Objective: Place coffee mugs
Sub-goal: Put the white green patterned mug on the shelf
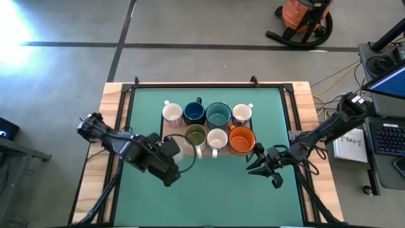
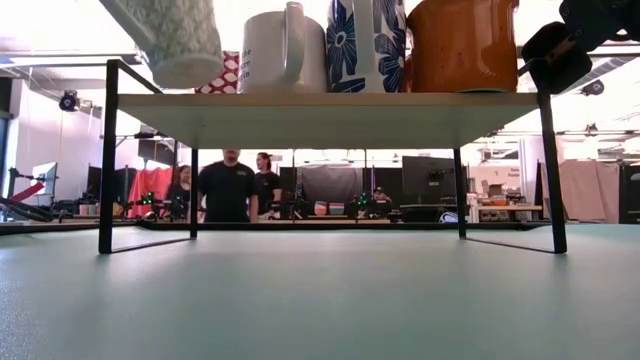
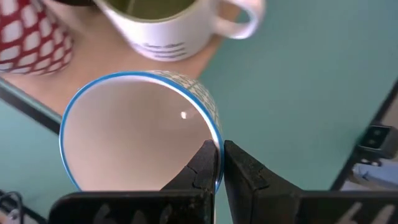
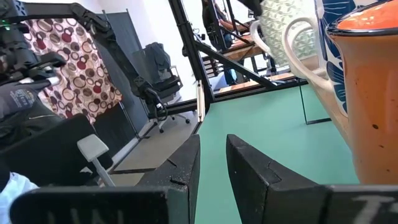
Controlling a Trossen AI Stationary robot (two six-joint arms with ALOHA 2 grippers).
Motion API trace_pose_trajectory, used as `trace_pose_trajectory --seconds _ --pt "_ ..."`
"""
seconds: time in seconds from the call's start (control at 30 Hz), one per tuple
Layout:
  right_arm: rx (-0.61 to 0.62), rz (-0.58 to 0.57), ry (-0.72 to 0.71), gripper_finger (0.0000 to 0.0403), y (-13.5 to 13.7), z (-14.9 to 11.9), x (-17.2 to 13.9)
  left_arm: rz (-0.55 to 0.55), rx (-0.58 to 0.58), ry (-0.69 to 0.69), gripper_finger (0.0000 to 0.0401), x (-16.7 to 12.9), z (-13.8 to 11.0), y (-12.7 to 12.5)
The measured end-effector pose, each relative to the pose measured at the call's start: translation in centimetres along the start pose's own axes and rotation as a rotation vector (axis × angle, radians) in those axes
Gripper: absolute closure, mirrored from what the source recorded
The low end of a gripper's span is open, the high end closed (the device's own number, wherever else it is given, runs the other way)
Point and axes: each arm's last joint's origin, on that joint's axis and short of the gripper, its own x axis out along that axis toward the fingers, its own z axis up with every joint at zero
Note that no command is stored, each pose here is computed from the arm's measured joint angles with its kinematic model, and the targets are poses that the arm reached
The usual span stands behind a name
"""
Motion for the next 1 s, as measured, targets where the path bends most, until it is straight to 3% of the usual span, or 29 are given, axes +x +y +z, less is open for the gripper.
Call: trace_pose_trajectory --seconds 0.53,1.0 --pt "0.000 0.000 0.000 0.0335 0.0 0.0 0.0 0.082 0.070 0.023 0.0397 1.7 1.9 3.1" --pt "0.000 0.000 0.000 0.0335 0.0 0.0 0.0 0.061 0.083 0.071 0.0394 2.0 2.5 3.6"
